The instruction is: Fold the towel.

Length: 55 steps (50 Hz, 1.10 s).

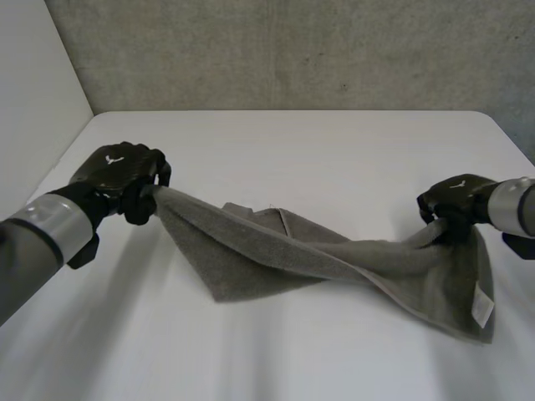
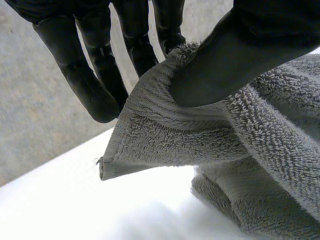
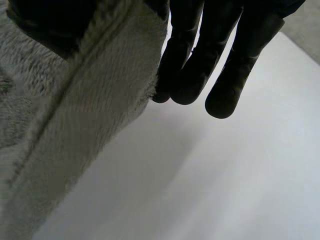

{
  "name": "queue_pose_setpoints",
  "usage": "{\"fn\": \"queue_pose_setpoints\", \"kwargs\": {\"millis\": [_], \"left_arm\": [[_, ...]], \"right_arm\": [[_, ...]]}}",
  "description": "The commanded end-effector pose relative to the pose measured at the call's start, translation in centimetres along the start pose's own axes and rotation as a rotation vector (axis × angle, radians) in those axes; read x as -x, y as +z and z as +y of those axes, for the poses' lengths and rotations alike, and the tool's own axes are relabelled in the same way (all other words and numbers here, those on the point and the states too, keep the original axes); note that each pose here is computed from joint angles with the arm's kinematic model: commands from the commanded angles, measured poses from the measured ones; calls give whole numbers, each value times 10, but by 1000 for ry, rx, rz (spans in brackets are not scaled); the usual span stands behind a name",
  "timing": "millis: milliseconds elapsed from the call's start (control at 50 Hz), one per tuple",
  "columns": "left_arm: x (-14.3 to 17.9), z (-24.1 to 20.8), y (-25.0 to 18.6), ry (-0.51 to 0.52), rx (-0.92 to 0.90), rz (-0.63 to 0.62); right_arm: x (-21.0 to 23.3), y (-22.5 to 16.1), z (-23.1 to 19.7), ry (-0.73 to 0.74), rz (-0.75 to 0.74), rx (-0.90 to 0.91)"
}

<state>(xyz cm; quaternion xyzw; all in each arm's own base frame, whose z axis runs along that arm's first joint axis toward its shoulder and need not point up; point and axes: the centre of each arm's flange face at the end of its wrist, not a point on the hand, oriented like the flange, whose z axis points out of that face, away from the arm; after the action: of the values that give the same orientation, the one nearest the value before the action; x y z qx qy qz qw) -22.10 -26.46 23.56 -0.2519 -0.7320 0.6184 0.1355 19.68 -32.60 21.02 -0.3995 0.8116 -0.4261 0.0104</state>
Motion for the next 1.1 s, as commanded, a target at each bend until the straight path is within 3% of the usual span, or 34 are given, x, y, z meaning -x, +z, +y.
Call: {"fn": "queue_pose_setpoints", "kwargs": {"millis": [20, 60, 80, 120, 140, 200, 260, 300, 380, 520, 640, 740, 860, 1100], "left_arm": [[10, -29, 53, 28, -93, 6], [11, -54, 59, 51, -170, 3], [11, -54, 59, 51, -171, 3], [11, -104, 59, 94, -339, -26], [11, -104, 59, 94, -340, -26], [23, -188, 32, 100, -687, -122], [26, -204, 23, 58, -764, -127], [32, -210, 20, -23, -790, -118], [40, -195, 26, -61, -741, -124], [37, -114, 55, -109, -483, -123], [30, -56, 66, -93, -312, -122], [19, 5, 65, -14, -121, -114], [10, 31, 55, 39, -34, -100], [0, 38, 41, 43, -19, -63]], "right_arm": [[9, 25, -34, 8, 20, -150], [-1, 23, -70, 19, 110, -358], [-1, 23, -71, 19, 110, -359], [-19, -6, -120, 62, 229, -669], [-19, -7, -120, 62, 230, -671], [-40, -83, -170, 154, 312, -1066], [-40, -82, -169, 189, 282, -1080], [-33, -79, -167, 192, 243, -1045], [-22, -72, -156, 187, 188, -945], [-3, -31, -115, 144, 127, -672], [4, -1, -87, 162, 90, -550], [24, 34, -45, 190, -5, -336], [38, 56, -10, 132, -59, -146], [18, 78, 0, 177, 14, -154]]}}
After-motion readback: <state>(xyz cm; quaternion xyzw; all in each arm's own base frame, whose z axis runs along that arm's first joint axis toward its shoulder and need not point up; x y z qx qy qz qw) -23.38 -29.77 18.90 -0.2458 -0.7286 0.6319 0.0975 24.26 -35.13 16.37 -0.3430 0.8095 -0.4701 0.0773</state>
